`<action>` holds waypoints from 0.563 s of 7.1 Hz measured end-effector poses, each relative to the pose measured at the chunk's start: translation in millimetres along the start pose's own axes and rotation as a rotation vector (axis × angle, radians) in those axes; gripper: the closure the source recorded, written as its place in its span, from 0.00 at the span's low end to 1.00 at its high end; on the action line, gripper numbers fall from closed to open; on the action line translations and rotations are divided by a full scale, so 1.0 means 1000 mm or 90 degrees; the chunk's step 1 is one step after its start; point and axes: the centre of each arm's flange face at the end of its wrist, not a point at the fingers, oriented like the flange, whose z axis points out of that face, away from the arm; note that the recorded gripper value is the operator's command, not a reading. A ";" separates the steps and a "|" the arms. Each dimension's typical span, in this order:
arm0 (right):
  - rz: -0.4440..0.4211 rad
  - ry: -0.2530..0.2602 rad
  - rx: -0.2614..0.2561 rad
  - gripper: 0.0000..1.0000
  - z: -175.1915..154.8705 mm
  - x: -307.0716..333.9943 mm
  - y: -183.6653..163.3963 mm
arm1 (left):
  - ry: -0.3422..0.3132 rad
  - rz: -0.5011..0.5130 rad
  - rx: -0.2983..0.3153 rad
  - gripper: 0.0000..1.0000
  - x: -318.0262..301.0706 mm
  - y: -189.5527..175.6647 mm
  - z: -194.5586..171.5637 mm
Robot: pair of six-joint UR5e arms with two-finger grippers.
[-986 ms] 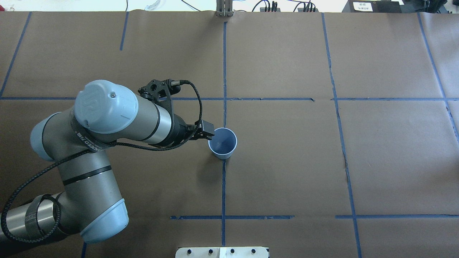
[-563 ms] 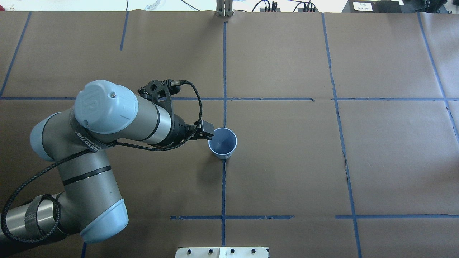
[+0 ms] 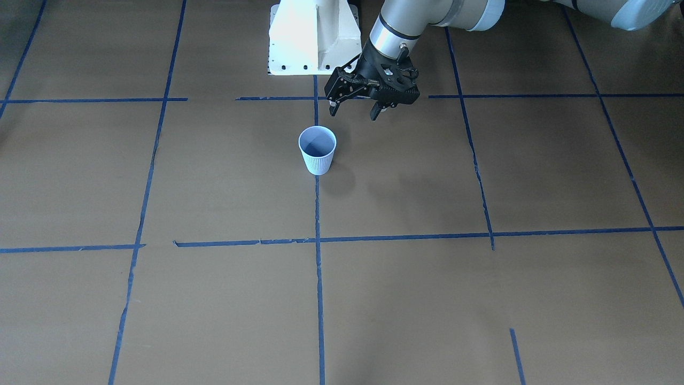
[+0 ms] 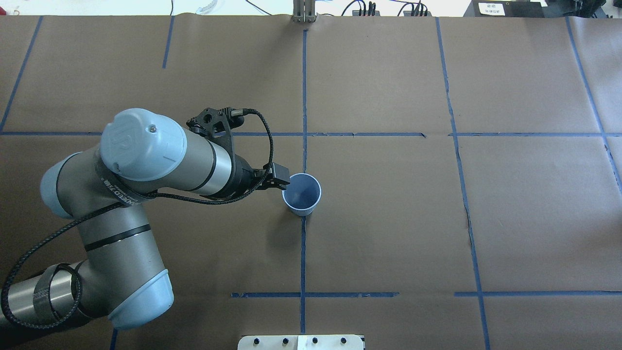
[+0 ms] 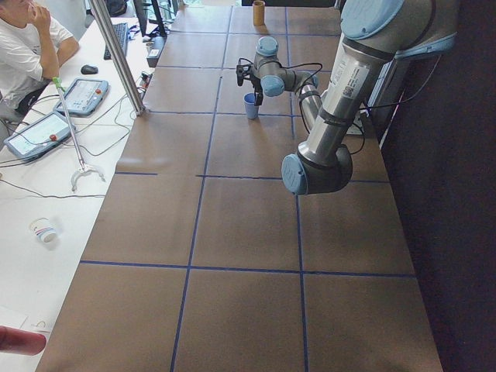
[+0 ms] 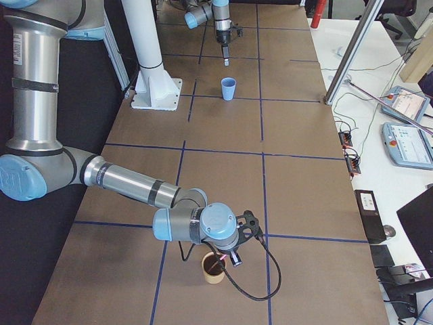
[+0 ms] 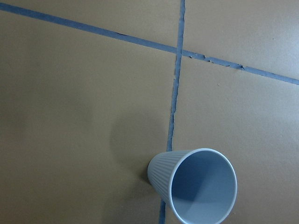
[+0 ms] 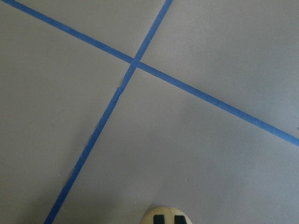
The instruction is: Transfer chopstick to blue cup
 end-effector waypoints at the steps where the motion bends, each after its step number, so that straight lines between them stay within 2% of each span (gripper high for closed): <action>1: -0.005 0.005 0.011 1.00 -0.009 -0.002 -0.003 | 0.000 0.000 0.000 0.00 0.000 0.000 0.000; 4: 0.009 0.048 0.078 1.00 -0.069 0.001 0.000 | 0.001 0.000 -0.002 0.00 0.001 0.001 0.000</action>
